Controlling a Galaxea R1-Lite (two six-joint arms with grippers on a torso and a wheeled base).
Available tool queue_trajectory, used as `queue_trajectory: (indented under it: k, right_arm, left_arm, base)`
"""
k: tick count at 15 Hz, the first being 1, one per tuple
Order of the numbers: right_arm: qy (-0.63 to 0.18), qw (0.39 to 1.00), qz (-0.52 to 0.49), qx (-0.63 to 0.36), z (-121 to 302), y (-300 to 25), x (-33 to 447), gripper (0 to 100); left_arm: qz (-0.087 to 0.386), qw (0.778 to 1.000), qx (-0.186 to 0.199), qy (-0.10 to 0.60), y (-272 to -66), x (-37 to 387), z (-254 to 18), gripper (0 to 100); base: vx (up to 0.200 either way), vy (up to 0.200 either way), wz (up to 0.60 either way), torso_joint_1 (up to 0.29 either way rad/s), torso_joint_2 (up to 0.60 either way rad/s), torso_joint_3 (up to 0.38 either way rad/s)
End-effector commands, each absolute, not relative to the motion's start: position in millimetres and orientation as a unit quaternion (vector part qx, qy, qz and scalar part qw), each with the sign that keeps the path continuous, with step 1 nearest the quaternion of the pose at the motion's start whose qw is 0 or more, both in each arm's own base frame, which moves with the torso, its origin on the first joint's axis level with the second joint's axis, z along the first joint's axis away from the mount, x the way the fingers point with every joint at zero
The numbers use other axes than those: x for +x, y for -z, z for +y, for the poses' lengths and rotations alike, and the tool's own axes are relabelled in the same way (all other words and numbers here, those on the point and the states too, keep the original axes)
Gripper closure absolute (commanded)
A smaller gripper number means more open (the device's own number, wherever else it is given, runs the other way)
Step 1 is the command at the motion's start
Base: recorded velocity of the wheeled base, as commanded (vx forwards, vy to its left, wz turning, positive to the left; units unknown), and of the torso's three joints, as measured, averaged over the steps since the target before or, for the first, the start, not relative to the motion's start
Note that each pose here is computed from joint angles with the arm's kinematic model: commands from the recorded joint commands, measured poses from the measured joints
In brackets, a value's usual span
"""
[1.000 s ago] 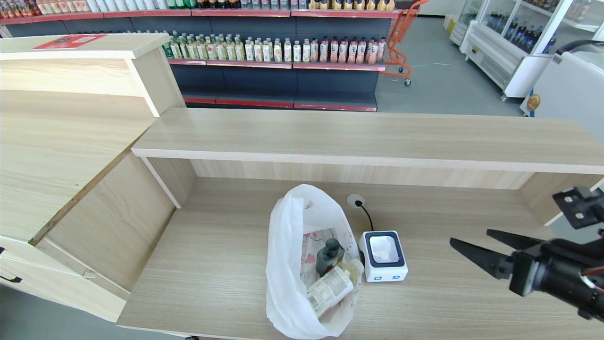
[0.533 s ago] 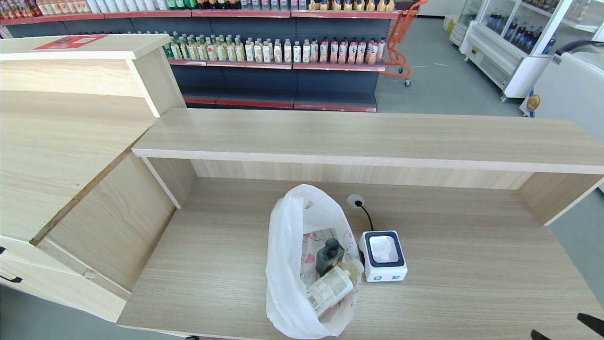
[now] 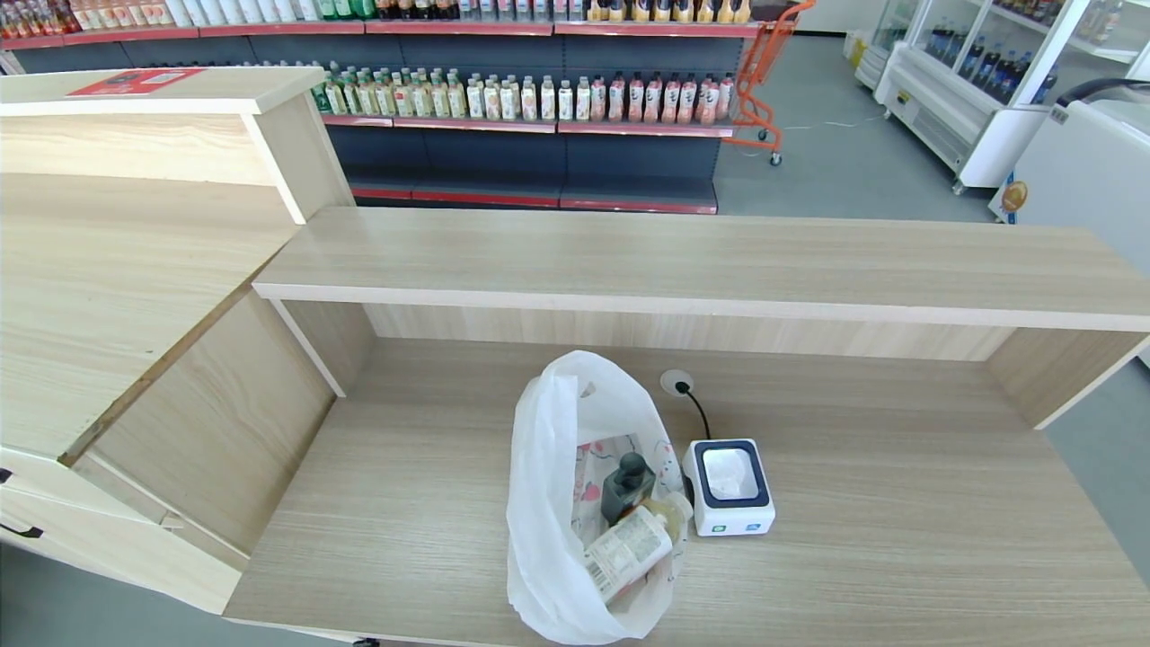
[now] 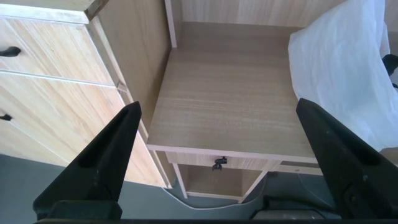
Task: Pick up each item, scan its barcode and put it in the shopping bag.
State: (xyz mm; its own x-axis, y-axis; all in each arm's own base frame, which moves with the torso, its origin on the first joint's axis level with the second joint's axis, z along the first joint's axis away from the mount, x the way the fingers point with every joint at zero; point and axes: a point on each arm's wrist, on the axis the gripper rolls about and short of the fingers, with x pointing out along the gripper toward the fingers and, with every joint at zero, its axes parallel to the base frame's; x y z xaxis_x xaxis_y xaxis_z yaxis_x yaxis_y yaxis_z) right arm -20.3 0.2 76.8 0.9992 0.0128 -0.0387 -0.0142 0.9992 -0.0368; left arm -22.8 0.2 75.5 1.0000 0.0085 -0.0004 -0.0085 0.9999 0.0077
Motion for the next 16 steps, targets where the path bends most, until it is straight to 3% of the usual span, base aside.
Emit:
queue_trajectory:
  k: [1,3,4,16]
  right_arm:
    - [-0.005,1.0,0.005,-0.017,0.3,-75.3,-22.9,0]
    - [-0.004,1.0,0.004,-0.017,0.2,-75.5,-23.2,0]
    - [-0.004,1.0,0.005,-0.016,0.2,-75.2,-23.2,100]
    - [-0.004,1.0,0.007,-0.017,0.2,-75.1,-23.0,100]
  left_arm:
    - [0.0,1.0,0.004,-0.005,-75.5,-22.8,0.2,0]
    - [0.0,1.0,0.004,-0.005,-75.5,-22.8,0.2,0]
    - [0.0,1.0,0.004,-0.004,-75.5,-22.8,0.2,0]
    - [0.0,1.0,0.004,-0.005,-75.5,-22.8,0.2,0]
  base:
    - [0.0,0.0,0.0,0.0,0.0,0.0]
    - [0.0,0.0,0.0,0.0,0.0,0.0]
    - [0.0,0.0,0.0,0.0,0.0,0.0]
    - [0.0,0.0,0.0,0.0,0.0,0.0]
